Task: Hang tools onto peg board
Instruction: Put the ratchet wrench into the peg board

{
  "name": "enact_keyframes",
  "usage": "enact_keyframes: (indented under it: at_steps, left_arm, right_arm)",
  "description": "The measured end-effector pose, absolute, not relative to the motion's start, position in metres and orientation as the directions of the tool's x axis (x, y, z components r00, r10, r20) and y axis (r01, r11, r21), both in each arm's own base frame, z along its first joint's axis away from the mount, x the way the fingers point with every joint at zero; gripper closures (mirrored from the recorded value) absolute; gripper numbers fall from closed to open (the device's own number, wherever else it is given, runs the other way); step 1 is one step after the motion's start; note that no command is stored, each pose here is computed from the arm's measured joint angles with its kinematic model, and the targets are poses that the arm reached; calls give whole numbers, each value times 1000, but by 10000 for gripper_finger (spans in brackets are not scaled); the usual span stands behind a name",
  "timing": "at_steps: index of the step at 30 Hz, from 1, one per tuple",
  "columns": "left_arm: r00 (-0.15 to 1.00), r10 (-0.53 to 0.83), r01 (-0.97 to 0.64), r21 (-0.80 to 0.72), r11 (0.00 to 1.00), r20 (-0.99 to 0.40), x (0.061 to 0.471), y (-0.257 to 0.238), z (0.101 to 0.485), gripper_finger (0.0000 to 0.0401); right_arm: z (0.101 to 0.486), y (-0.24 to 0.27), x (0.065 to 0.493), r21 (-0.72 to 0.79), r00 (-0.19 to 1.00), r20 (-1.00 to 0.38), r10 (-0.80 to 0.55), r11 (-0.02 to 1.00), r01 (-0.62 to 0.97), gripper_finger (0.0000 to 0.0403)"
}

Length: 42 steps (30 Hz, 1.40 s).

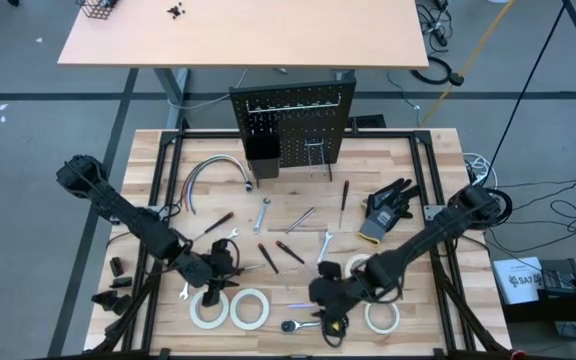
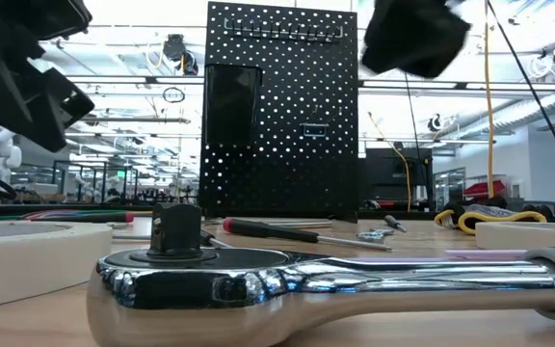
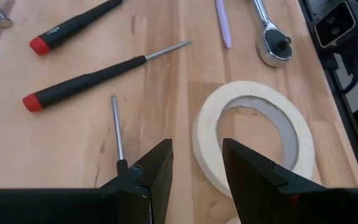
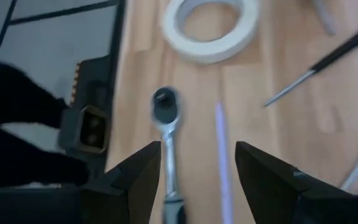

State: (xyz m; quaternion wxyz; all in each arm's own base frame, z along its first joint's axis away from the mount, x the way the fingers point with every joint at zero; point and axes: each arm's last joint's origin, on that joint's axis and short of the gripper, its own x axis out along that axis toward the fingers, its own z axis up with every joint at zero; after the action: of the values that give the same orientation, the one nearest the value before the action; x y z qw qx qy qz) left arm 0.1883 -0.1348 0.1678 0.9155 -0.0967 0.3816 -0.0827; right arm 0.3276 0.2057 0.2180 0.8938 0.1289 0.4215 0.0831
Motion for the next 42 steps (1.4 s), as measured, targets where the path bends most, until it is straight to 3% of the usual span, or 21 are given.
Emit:
enact_keyframes:
  at_steps: [8, 26, 30, 36, 42]
  left_arm:
    - [698, -225, 92, -225, 970, -680, 185, -139, 168, 258]
    - [658, -256, 145, -215, 966, -708, 174, -149, 165, 258]
    - [639, -253, 135, -218, 967, -726, 171, -149, 163, 258]
    - [634, -254, 139, -216, 966, -730, 170, -149, 163, 258]
    - [652, -228, 122, -197, 973, -723, 171, -148, 163, 258]
  right_arm:
    - [195, 239, 327, 341, 641, -698, 318, 936, -93, 200]
    - [131, 257, 346, 214, 611, -772, 176, 977, -11, 207]
    - [120, 262, 344, 188, 605, -782, 152, 982, -4, 246]
    - [114, 266, 336, 153, 592, -801, 94, 987, 50, 367]
    - [118, 267, 336, 191, 603, -791, 106, 978, 78, 368]
